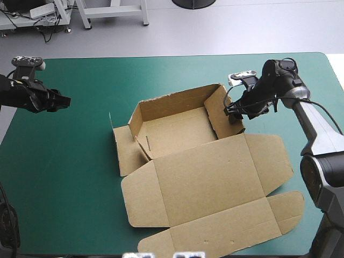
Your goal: Fold the box
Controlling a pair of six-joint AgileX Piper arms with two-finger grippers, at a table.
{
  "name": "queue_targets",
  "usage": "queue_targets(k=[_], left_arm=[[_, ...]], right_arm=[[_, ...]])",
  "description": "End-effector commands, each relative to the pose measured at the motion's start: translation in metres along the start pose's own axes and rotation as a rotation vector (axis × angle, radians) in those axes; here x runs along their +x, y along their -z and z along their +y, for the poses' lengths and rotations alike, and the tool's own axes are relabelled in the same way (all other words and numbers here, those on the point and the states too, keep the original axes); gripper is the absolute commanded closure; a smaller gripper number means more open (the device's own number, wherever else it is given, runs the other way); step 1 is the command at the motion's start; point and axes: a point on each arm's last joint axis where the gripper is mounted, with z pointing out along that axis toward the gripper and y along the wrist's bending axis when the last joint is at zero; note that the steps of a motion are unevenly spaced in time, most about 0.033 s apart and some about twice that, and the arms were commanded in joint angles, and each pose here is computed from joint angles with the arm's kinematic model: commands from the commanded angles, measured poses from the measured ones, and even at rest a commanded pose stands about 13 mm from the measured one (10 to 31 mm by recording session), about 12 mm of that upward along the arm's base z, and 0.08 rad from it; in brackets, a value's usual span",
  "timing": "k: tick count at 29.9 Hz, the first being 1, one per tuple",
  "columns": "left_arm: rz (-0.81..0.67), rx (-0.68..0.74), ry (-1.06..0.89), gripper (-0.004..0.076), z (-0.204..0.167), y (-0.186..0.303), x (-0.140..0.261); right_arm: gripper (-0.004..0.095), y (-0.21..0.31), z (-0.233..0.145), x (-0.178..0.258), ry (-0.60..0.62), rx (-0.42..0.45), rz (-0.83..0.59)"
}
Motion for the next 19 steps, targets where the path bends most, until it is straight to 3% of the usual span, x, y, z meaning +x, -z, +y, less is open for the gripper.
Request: queue_targets(k=[1, 7, 10, 14, 19], left_arm=[[-0.114, 0.022, -0.01, 0.0406, -0.01, 0.019, -0.009], [-0.113, 0.047, -0.008, 0.0406, -0.013, 0.019, -0.009], [-0.097, 0.056, -0.009, 0.0407, -0.014, 0.019, -0.007], [-0.088, 0.061, -0.01, 0.0406, -0.014, 0.019, -0.006], [-0.06, 0.084, 0.002, 0.0407, -0.016, 0.019, -0.004]], right_arm=[[0.0265, 0.017, 0.011, -0.001, 0.005, -0.053, -0.044], [0.0283, -0.02, 0.026, -0.008, 0.051, -0.084, 0.027], [0.0462, -0.036, 0.032, -0.007, 0.069, -0.057, 0.086], [0.0928, -0.037, 0.035, -0.01, 0.12, -0.016, 0.092], [0.0928, -0.008, 0.041, -0.019, 0.133, -0.04, -0.009]])
